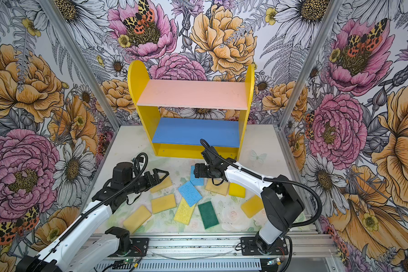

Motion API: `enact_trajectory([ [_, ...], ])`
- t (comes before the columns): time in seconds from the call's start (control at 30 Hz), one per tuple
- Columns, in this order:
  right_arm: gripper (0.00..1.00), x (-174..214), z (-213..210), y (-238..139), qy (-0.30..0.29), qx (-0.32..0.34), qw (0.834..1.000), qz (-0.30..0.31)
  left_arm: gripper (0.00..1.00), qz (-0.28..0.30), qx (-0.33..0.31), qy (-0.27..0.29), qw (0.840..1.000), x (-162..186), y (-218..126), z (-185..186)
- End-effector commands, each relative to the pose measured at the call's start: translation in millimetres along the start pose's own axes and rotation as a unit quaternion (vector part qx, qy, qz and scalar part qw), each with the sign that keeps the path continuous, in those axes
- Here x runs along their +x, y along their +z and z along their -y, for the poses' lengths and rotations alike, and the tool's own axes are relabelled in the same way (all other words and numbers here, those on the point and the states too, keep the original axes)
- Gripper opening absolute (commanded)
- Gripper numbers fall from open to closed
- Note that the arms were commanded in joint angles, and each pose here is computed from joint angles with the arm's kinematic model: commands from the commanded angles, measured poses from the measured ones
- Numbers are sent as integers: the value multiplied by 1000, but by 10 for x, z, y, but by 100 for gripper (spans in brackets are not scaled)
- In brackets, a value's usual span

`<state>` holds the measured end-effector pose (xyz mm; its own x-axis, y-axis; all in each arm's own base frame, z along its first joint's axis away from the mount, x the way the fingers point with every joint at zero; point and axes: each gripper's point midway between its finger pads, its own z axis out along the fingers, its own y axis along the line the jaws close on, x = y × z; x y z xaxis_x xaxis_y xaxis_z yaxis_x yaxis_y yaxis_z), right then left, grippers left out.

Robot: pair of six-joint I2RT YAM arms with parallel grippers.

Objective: Place and organize the cleaning sponges onto the shelf
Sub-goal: 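Lower the right gripper and close it on the blue sponge's near end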

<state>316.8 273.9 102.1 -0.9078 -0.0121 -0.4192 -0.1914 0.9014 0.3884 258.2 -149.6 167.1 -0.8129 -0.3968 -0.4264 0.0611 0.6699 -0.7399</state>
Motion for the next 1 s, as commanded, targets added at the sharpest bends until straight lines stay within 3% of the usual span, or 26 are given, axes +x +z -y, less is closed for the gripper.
enact_trajectory([
  [0.0,85,-76,3,97,0,10,1000,15,99,-14,3,-6,1000,74,14,-41],
  [0.33,71,-62,108,387,13,24,1000,12,99,-26,0,-12,1000,76,72,-57],
  [0.97,56,-33,247,814,46,27,998,-17,99,-32,-10,-23,999,131,150,-209],
])
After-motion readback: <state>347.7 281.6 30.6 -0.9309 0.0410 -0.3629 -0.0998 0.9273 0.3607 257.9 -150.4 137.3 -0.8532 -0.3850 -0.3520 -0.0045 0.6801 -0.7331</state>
